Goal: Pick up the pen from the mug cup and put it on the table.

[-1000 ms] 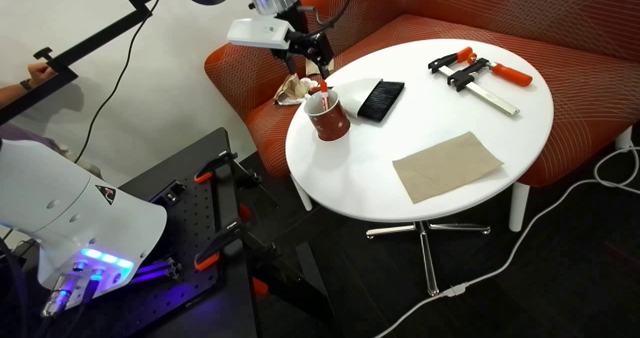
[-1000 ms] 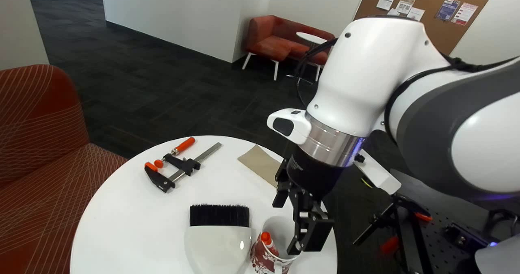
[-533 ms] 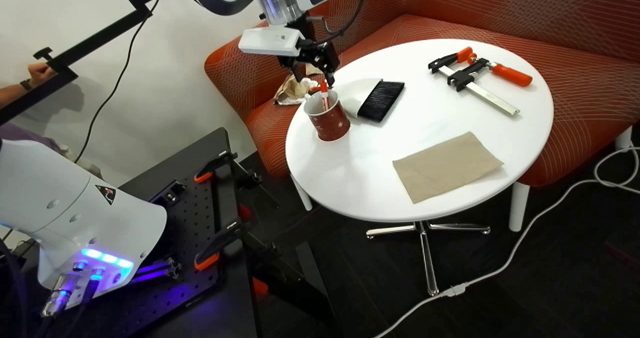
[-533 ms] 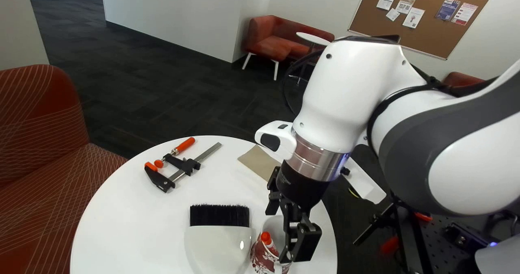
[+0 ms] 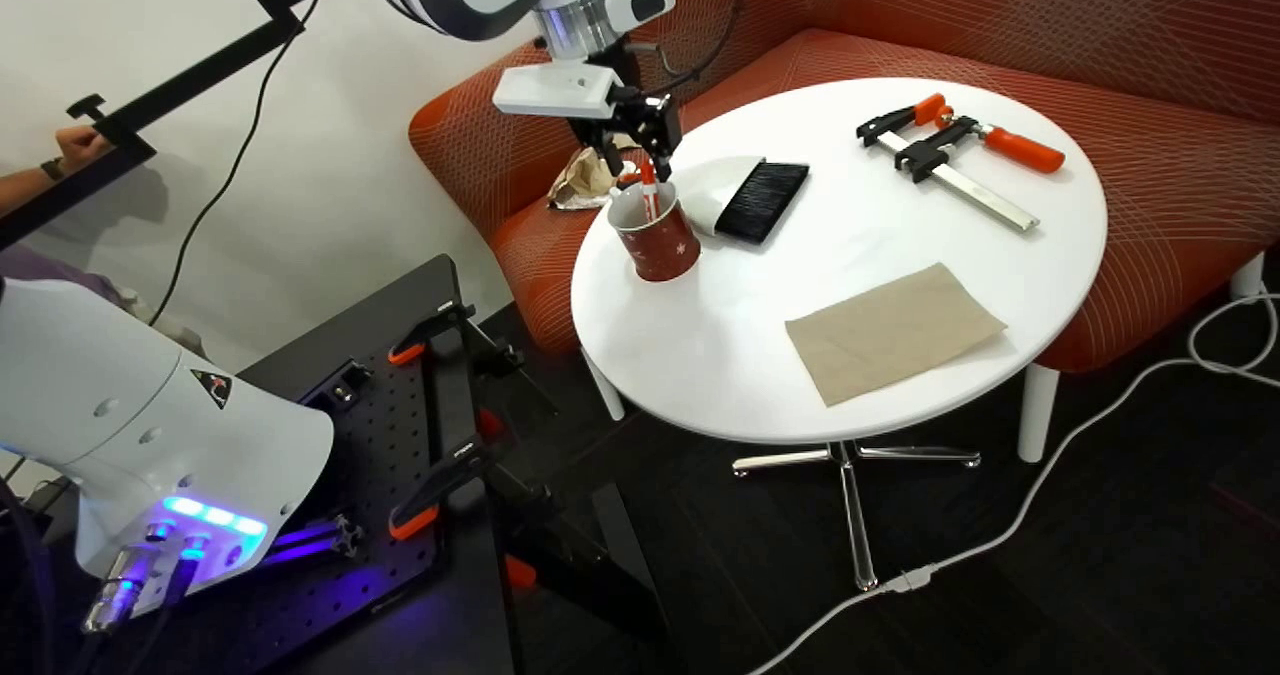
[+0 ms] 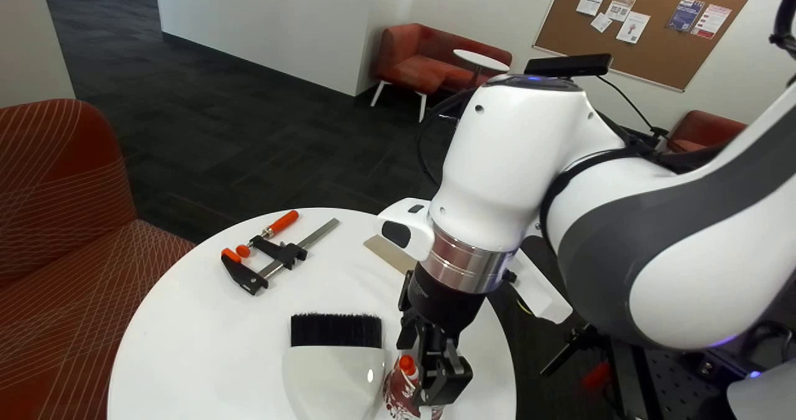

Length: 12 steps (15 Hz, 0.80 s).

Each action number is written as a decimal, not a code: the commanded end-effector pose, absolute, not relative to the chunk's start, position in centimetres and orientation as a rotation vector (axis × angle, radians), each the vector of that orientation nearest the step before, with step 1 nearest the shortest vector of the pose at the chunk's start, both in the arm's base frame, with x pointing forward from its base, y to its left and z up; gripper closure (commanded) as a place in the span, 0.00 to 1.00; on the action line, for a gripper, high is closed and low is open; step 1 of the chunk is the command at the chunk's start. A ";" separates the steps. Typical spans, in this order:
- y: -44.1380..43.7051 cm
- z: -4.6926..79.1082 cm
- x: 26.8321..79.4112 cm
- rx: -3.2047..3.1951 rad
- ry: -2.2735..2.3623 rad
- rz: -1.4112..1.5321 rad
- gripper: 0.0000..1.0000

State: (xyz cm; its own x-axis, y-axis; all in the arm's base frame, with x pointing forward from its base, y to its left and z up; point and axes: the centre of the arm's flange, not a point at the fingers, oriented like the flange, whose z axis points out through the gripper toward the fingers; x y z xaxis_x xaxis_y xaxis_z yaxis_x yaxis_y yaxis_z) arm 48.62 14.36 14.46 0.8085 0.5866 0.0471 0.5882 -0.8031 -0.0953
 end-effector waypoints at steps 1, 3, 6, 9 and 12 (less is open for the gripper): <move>15.2 14.1 49.2 -2.894 -0.923 -0.053 0.57; 15.3 14.0 49.2 -2.893 -0.926 -0.053 0.73; 15.5 14.6 49.0 -2.900 -0.925 -0.067 0.95; 15.6 15.6 48.6 -2.918 -0.889 -0.083 0.95; 15.4 17.2 48.4 -2.949 -0.833 -0.119 0.95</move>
State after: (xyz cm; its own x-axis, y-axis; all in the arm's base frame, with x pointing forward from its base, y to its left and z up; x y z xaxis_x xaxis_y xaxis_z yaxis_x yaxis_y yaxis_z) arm 49.13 15.11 14.87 0.8296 0.5550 0.0613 0.5584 -0.8248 -0.0891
